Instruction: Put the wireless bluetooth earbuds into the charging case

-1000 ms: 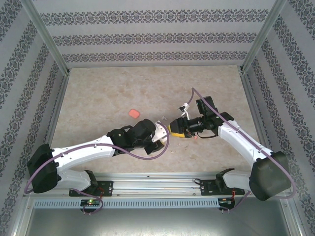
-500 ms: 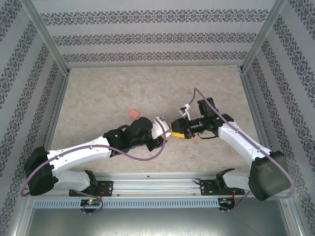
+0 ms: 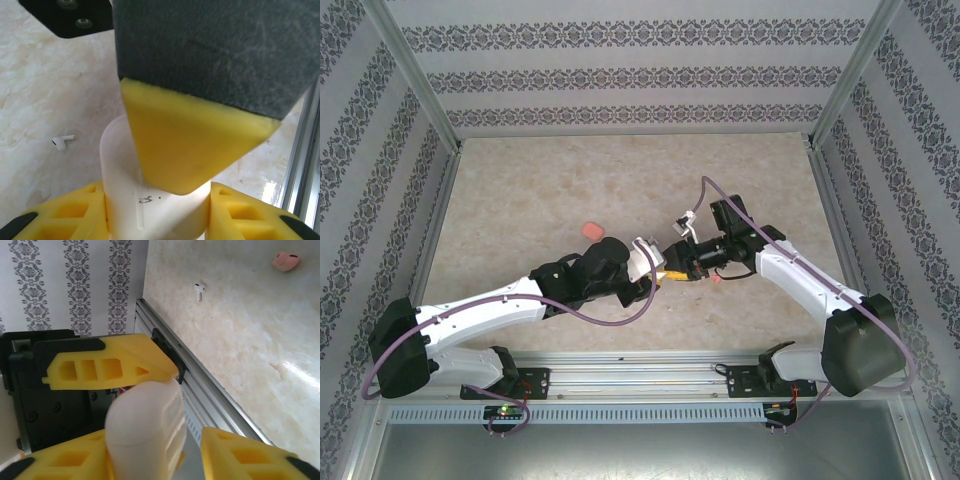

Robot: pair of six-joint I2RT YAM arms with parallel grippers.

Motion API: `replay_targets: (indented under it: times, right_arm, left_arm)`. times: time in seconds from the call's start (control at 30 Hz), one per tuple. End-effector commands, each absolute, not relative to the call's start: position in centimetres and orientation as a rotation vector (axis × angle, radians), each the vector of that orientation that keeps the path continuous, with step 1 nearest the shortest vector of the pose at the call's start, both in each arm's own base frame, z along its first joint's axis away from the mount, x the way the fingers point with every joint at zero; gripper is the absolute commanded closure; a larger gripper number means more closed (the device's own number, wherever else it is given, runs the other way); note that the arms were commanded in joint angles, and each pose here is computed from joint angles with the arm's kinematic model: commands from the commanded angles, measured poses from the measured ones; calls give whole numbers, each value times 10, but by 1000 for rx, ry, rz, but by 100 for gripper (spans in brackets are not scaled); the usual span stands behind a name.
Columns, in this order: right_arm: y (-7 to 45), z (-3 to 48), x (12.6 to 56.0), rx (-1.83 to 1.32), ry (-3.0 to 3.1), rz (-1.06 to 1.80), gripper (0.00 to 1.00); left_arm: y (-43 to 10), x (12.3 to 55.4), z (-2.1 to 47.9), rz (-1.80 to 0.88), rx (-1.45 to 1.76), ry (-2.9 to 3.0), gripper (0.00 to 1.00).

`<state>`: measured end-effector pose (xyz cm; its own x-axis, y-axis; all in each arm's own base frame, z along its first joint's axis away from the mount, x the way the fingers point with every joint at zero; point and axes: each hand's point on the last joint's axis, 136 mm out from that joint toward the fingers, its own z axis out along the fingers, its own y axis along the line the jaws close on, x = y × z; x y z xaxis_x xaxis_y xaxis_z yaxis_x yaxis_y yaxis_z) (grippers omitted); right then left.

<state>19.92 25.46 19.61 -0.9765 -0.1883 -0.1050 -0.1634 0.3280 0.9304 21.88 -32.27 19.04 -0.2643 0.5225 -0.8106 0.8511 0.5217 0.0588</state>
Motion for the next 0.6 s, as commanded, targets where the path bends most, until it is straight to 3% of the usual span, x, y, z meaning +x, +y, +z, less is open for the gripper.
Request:
replay_targets:
  times: [0.0, 0.2, 0.27, 0.33, 0.43, 0.57]
  right_arm:
    - [258, 197, 201, 361, -2550, -1762, 63]
    - [258, 197, 207, 357, -2585, -1757, 82]
    - [258, 200, 210, 363, -2600, -1774, 86]
    - [259, 205, 216, 372, -2629, -1799, 91]
    - [256, 213, 230, 357, -2687, -1851, 94]
    - [248, 230, 260, 279, -2776, -1975, 95]
  left_arm:
    - [-328, 225, 209, -521, 1116, 1877, 62]
    - [-325, 228, 209, -524, 1096, 1901, 57]
    - [-322, 230, 213, -530, 1073, 1910, 49]
    - [-317, 234, 222, -546, 1033, 1921, 34]
    - [-304, 245, 241, -614, 931, 1958, 25]
    - [-285, 262, 268, -788, 741, 2024, 23]
